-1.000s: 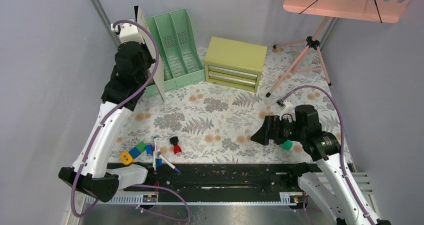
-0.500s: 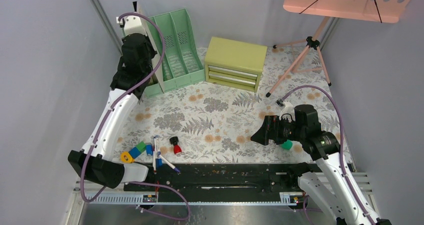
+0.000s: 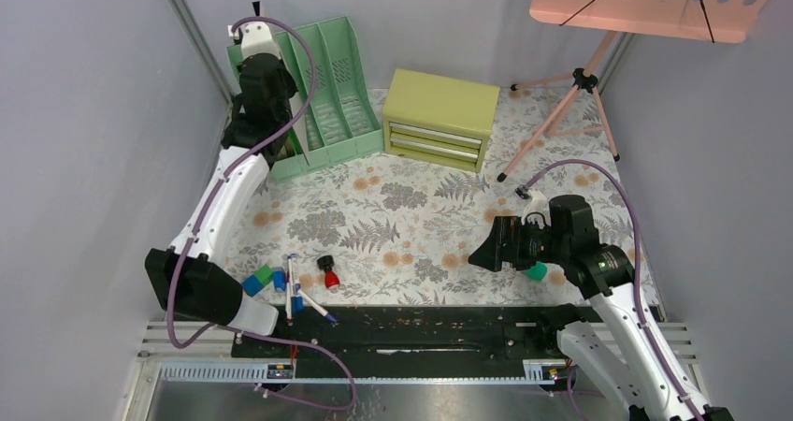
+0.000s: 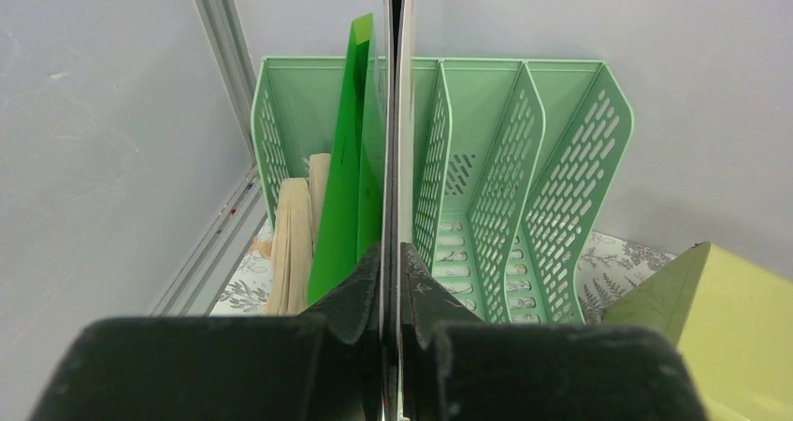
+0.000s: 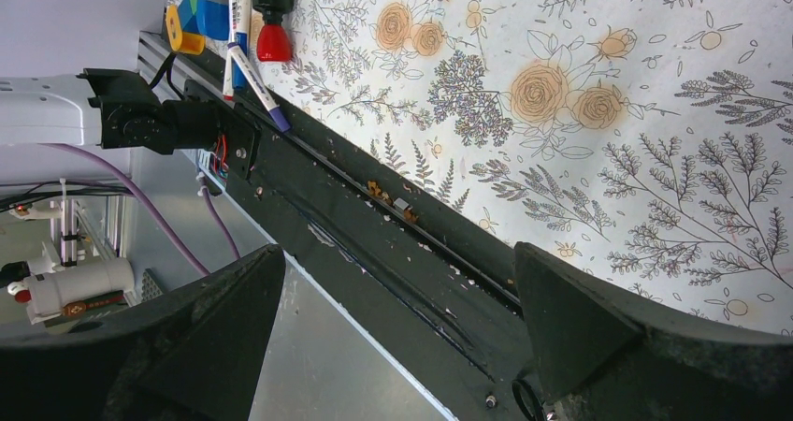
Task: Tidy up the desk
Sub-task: Place the folder in the storage box.
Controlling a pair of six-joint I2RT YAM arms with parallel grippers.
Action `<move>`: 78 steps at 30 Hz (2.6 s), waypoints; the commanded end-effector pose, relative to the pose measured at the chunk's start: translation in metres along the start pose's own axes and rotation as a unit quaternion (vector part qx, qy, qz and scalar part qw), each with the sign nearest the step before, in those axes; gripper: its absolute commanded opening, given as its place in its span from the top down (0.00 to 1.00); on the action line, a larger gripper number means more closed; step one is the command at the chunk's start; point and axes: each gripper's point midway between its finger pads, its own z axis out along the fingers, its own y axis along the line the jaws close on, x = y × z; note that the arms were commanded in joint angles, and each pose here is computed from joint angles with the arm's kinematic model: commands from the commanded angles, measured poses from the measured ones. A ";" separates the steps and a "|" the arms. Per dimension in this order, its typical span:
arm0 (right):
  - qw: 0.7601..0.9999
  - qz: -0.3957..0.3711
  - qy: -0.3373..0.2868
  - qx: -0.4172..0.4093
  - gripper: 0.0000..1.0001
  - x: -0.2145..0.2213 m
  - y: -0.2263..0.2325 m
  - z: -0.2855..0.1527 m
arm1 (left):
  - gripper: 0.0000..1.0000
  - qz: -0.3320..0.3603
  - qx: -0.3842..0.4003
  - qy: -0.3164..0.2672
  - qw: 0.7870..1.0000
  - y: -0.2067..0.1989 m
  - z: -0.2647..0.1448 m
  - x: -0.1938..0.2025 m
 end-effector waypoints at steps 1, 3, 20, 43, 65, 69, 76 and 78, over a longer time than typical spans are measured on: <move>1.000 0.003 0.002 0.001 0.00 0.000 -0.002 0.001 | 1.00 -0.052 0.023 -0.109 0.992 -0.010 0.006 -0.072; 1.000 0.004 0.004 0.002 0.01 0.000 -0.002 0.002 | 1.00 -0.047 0.022 -0.106 0.993 -0.011 0.013 -0.069; 1.000 0.012 0.016 0.004 0.00 0.001 -0.004 0.006 | 1.00 -0.031 0.023 -0.116 0.993 -0.011 0.058 -0.054; 1.000 0.014 0.020 0.008 0.00 0.001 -0.006 0.008 | 1.00 -0.016 -0.003 -0.101 0.995 0.008 0.086 -0.004; 1.000 0.015 0.018 0.010 0.01 0.002 -0.007 0.007 | 1.00 -0.032 0.005 -0.170 0.985 0.014 0.066 -0.037; 1.000 0.015 0.019 0.011 0.01 0.001 -0.008 0.008 | 1.00 -0.033 0.011 -0.181 0.983 0.012 0.064 -0.042; 1.000 0.017 0.021 0.013 0.01 0.002 -0.009 0.008 | 1.00 -0.036 0.026 -0.211 0.976 0.007 0.061 -0.061; 1.000 0.017 0.021 0.013 0.01 0.002 -0.009 0.009 | 1.00 -0.034 0.030 -0.217 0.975 0.004 0.062 -0.065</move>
